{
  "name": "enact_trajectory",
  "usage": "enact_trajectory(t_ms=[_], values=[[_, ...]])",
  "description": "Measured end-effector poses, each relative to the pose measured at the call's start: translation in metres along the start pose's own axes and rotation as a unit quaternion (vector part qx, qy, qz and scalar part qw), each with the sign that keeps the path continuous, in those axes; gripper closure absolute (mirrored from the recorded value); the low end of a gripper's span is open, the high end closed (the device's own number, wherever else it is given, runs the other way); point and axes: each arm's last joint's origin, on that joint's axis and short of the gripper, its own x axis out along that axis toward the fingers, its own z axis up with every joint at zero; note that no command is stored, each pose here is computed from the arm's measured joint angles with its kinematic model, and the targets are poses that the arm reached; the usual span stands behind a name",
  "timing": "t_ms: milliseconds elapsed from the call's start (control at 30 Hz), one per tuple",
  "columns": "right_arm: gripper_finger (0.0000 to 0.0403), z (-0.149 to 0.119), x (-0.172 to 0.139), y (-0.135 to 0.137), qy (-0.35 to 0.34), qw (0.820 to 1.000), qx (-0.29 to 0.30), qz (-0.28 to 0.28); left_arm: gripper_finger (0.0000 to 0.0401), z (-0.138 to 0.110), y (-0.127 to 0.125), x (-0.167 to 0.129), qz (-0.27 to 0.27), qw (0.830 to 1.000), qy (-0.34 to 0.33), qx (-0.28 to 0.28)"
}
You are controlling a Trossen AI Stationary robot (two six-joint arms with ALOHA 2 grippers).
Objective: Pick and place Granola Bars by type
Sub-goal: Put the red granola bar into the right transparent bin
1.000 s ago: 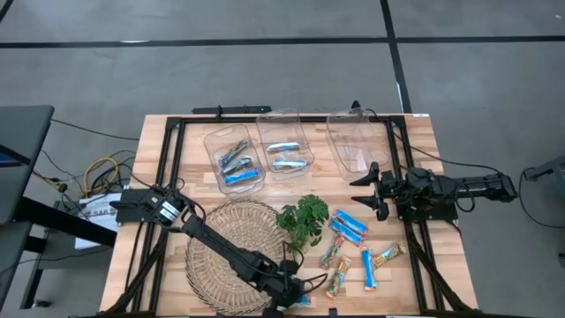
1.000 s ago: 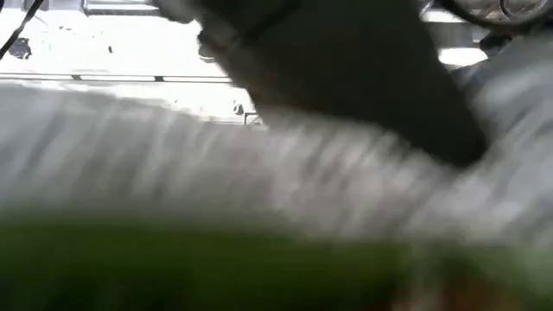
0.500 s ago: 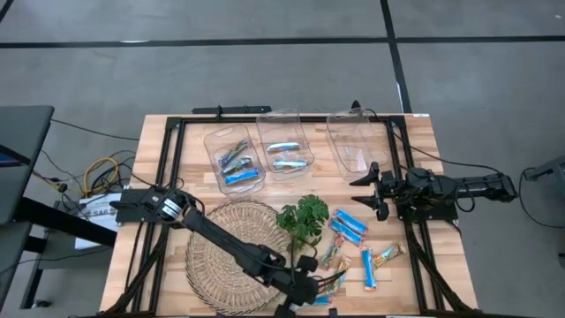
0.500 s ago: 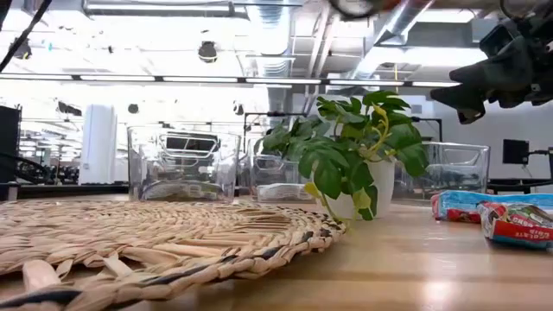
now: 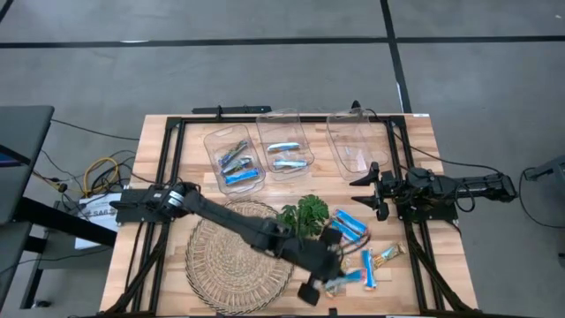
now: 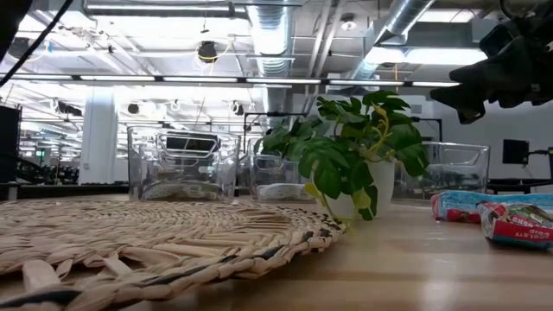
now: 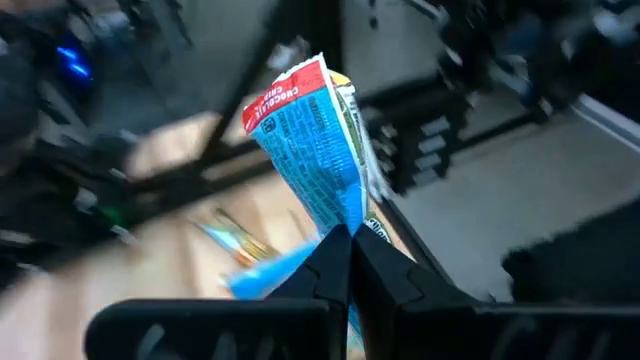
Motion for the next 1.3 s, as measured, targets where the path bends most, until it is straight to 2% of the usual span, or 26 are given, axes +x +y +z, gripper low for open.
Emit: enact_trajectory(t_ms=[233,600,867,1000,1167,1300], values=[[0.0178,0.0,0.0,0.0,0.0,1.0,0.0,0.0,0.0401,0.03,0.06,-0.03,0.057,0.997,-0.05,-0.014],[0.0178,0.0,0.0,0.0,0.0,1.0,0.0,0.0,0.0401,0.034,0.152,-0.079,0.15,0.985,-0.074,-0.042],[0.0178,0.0,0.0,0.0,0.0,1.0,0.0,0.0,0.0401,0.017,0.223,-0.108,0.174,0.979,-0.08,-0.077],[0.0178,0.0,0.0,0.0,0.0,1.0,0.0,0.0,0.0401,0.005,0.255,-0.123,0.202,0.972,-0.071,-0.091],[0.0178,0.0,0.0,0.0,0.0,1.0,0.0,0.0,0.0401,-0.011,0.287,-0.139,0.236,0.965,-0.06,-0.1],[0.0178,0.0,0.0,0.0,0.0,1.0,0.0,0.0,0.0401,-0.027,0.31,-0.139,0.235,0.964,-0.068,-0.104]])
